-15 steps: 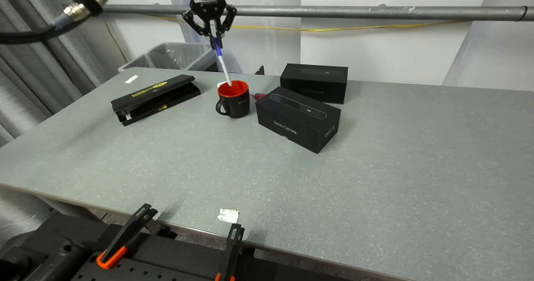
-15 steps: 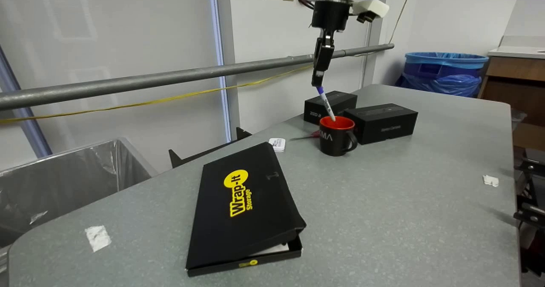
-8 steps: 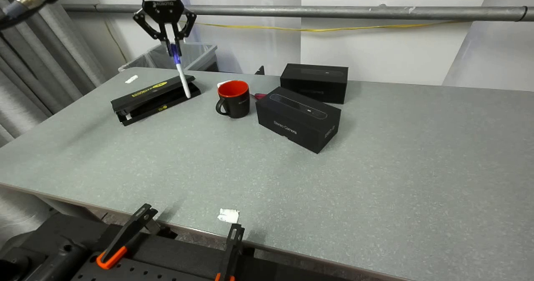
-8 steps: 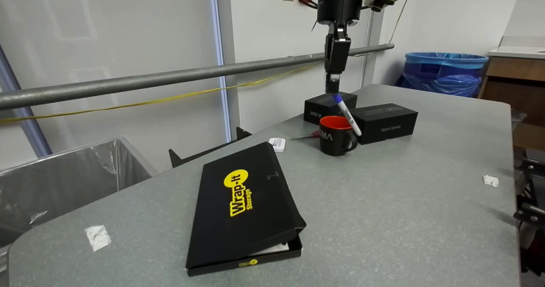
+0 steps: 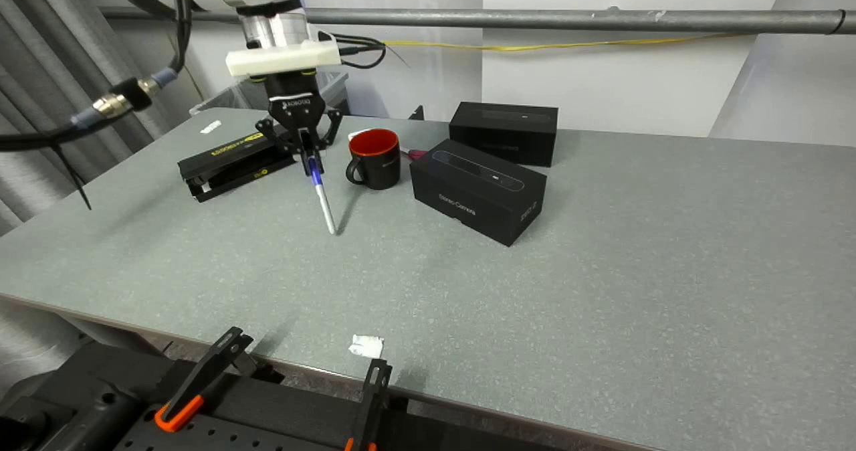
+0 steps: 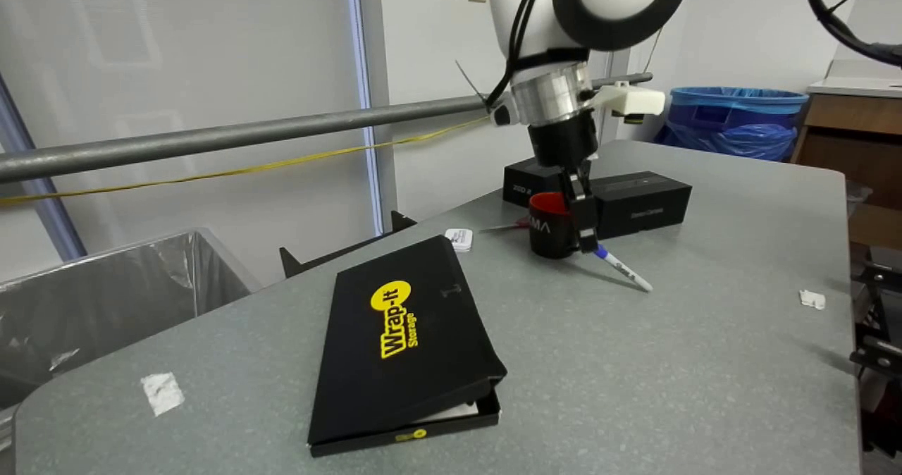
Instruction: Put the marker on the table
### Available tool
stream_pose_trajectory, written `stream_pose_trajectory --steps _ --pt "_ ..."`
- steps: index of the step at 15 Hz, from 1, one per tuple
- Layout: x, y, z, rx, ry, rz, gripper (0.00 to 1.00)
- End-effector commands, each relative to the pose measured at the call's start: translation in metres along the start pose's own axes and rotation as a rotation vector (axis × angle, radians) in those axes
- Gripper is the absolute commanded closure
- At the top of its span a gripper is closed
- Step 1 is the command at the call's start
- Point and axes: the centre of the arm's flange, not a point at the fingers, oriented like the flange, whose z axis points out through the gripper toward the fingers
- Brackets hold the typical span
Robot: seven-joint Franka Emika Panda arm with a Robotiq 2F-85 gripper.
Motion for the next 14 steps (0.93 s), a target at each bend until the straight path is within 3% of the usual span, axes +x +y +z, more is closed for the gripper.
stream_pose_trajectory --steps 1,3,4,6,12,14 --pt "0.04 0.004 0.026 -0.059 -0.068 -0.015 0.96" --pt "0.047 -0.002 0.032 -0.071 -0.066 -0.032 0.94" --pt "0.05 -0.004 0.032 -0.07 -0.068 -0.042 0.59" --pt "0.054 -0.011 0.031 -0.073 -0.06 -0.055 0.51" --pt "0.062 -0.017 0.025 -0.103 -0.038 -0.077 0.05" --pt "0.063 -0.017 0.022 -0.106 -0.033 -0.079 0.0"
